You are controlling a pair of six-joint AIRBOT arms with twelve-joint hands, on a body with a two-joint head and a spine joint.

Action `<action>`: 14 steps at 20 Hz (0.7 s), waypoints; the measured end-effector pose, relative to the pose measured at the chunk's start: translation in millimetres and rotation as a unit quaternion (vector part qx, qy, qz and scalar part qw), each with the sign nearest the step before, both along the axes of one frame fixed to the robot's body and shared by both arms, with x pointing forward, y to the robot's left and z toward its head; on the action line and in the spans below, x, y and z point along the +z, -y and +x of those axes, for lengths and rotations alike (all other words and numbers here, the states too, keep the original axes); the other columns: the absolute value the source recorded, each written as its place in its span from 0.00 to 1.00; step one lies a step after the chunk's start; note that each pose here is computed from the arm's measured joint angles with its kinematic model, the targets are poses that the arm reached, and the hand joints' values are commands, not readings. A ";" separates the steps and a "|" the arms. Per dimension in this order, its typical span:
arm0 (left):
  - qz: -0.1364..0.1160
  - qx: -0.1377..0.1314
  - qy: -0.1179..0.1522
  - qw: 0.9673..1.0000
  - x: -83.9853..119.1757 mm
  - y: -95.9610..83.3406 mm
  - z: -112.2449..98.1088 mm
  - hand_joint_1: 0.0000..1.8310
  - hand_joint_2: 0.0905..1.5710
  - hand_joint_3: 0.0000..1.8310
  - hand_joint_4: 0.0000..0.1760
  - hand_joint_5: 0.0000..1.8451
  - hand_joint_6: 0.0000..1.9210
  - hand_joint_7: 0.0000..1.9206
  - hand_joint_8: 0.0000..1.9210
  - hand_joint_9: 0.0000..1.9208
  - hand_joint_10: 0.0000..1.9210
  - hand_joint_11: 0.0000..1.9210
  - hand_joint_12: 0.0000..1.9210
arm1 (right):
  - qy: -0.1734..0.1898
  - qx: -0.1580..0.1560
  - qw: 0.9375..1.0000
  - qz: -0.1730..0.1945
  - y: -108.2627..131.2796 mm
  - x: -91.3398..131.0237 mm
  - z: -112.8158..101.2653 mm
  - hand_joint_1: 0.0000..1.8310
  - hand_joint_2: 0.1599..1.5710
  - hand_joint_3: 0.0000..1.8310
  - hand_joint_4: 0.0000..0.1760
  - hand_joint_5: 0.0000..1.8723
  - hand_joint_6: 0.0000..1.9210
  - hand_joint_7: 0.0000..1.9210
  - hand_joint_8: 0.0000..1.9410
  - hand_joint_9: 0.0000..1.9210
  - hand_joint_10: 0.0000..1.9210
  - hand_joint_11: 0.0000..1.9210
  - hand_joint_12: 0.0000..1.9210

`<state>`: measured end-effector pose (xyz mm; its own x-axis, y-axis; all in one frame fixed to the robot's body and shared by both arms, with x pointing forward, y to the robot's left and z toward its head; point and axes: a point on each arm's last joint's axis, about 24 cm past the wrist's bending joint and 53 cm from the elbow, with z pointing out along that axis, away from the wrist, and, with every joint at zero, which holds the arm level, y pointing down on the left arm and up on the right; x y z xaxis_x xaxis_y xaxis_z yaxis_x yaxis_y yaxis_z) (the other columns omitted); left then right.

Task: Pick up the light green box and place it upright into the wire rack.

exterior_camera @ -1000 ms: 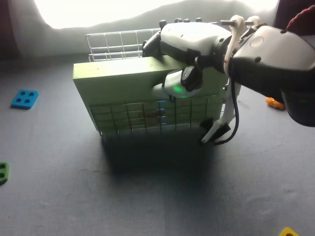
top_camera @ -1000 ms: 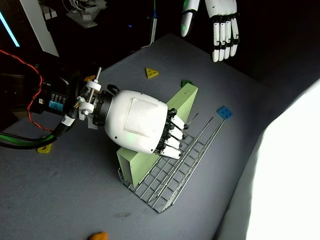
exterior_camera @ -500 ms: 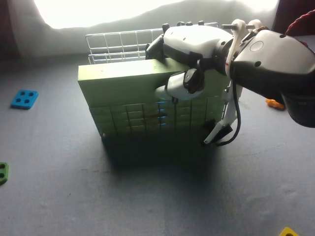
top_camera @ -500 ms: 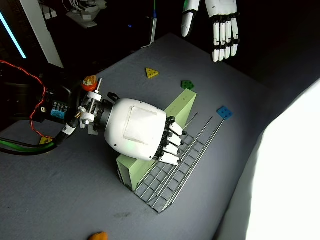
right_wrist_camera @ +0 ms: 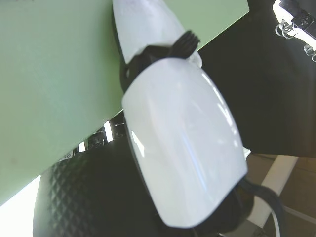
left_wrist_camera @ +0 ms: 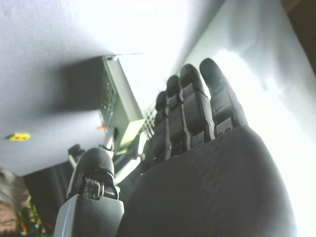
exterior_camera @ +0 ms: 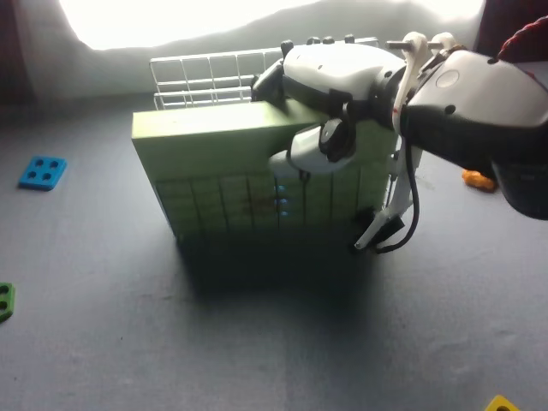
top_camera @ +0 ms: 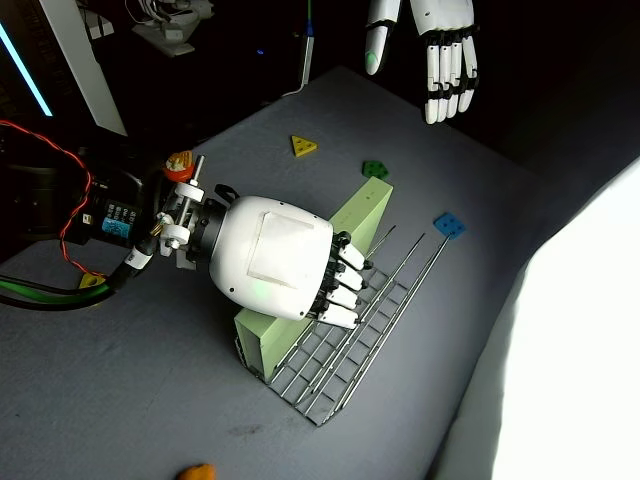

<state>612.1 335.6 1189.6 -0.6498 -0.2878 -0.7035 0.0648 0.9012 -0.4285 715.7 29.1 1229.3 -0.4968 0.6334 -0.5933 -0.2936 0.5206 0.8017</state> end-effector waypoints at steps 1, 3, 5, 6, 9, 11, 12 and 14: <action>0.000 0.000 0.000 1.000 0.0 -0.1 0.0 0.05 0.79 0.00 0.00 0.10 0.01 0.13 0.00 0.10 0.00 0.00 0.16 | 0.004 0.000 1.000 0.000 -0.3 2.9 0.3 0.56 0.65 0.00 0.00 0.27 0.21 0.29 0.16 0.18 0.54 0.05 0.95; 0.000 0.000 0.000 1.000 0.0 -0.1 0.0 0.05 0.80 0.00 0.00 0.10 0.00 0.14 0.00 0.10 0.01 0.00 0.15 | 0.004 0.000 1.000 0.001 0.3 3.8 0.6 0.54 0.67 0.01 0.00 0.26 0.19 0.31 0.10 0.14 0.58 0.03 0.97; 0.000 0.000 0.000 1.000 0.0 -0.1 0.0 0.04 0.80 0.00 0.00 0.09 0.00 0.14 0.00 0.10 0.00 0.00 0.13 | 0.003 0.002 1.000 0.000 -0.7 3.1 -0.2 0.53 0.66 0.00 0.00 0.27 0.21 0.32 0.08 0.15 0.60 0.05 0.97; 0.000 0.000 0.000 1.000 0.0 -0.1 0.0 0.03 0.80 0.00 0.00 0.09 0.00 0.13 0.00 0.10 0.00 0.00 0.15 | 0.004 0.002 1.000 0.000 -0.8 3.5 -0.6 0.55 0.65 0.00 0.00 0.28 0.20 0.33 0.06 0.16 0.58 0.05 0.97; 0.000 0.000 0.000 1.000 0.0 -0.1 0.0 0.04 0.80 0.00 0.00 0.10 0.00 0.13 0.00 0.10 0.00 0.00 0.18 | 0.005 0.004 1.000 0.000 0.8 5.4 -3.5 0.56 0.64 0.00 0.00 0.28 0.19 0.33 0.05 0.16 0.58 0.04 0.98; 0.000 0.000 0.000 1.000 -0.1 -0.1 0.0 0.04 0.80 0.00 0.00 0.10 0.00 0.13 0.00 0.10 0.00 0.00 0.18 | 0.012 0.008 1.000 0.002 1.1 15.0 -6.5 0.56 0.64 0.00 0.00 0.28 0.19 0.33 0.05 0.16 0.58 0.04 0.98; 0.000 0.000 0.000 1.000 0.0 -0.1 0.0 0.04 0.80 0.00 0.00 0.10 0.00 0.13 0.00 0.10 0.00 0.00 0.18 | 0.016 0.007 1.000 0.005 2.8 20.0 -6.9 0.56 0.64 0.00 0.00 0.28 0.19 0.33 0.05 0.16 0.58 0.04 0.98; 0.000 0.000 0.000 1.000 0.0 -0.1 0.0 0.05 0.80 0.00 0.00 0.10 0.00 0.13 0.00 0.11 0.00 0.00 0.17 | 0.025 0.006 1.000 0.003 6.3 27.1 -9.4 0.55 0.66 0.00 0.00 0.26 0.18 0.32 0.04 0.14 0.60 0.02 1.00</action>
<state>612.1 335.7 1189.6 -0.6497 -0.2880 -0.7035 0.0645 0.9012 -0.4285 706.3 22.8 1256.4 -0.4752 0.6313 -0.6129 -0.3392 0.5112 0.7896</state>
